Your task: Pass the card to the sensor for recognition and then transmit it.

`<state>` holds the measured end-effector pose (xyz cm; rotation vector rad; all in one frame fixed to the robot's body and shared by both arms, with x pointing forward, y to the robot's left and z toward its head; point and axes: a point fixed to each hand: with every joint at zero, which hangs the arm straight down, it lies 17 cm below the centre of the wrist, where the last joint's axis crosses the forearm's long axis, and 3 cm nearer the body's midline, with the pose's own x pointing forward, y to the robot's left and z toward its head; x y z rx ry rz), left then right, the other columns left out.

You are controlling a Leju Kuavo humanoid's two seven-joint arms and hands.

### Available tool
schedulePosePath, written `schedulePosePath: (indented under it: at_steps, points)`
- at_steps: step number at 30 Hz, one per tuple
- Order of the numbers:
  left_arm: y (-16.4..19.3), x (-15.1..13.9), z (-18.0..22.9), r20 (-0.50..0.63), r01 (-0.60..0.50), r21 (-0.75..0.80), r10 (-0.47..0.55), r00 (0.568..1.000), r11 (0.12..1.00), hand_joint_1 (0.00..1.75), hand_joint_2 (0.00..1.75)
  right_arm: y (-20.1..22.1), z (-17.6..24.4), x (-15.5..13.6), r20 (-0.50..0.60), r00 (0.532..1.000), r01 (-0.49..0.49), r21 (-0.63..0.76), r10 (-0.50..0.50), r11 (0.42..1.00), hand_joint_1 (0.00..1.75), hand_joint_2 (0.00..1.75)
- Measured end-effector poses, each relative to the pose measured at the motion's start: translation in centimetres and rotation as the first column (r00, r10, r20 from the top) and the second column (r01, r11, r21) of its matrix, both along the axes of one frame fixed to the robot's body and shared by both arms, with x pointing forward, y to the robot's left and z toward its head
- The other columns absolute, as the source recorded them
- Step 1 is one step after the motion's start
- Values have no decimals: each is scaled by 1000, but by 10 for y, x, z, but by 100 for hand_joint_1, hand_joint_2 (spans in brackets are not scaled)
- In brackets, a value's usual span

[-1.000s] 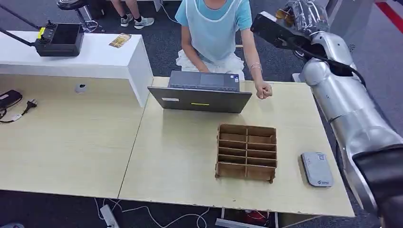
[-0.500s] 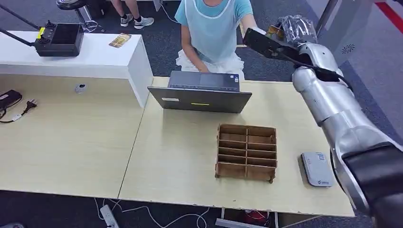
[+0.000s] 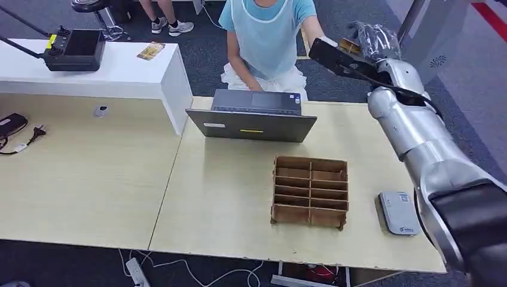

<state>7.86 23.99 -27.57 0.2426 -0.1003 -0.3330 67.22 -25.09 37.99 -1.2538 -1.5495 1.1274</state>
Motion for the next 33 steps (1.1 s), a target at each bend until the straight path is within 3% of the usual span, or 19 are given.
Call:
schedulePosePath:
  at_steps: [6,11,15,21,27,33]
  points:
    - [3,0,0,2,7,8,-7,1000,1000,0,0,1,13,-7,74,997,-23,96,16,995,0,175]
    - [7,0,0,4,1,19,-1,1000,1000,0,0,1,27,-24,166,985,-108,331,55,937,0,175]
    - [8,-2,0,2,-1,22,1,1000,1000,0,0,-6,33,-48,250,963,-222,538,97,813,0,175]
    - [10,-4,-1,-3,-2,33,2,1000,999,0,0,-11,28,-96,371,917,-381,698,148,607,0,175]
    - [14,-8,-1,-12,0,41,1,1000,999,0,0,-11,31,-155,505,846,-526,734,172,431,0,175]
    - [18,-9,-1,-12,-12,54,13,1000,998,0,0,-8,20,-205,558,806,-591,758,196,275,0,175]
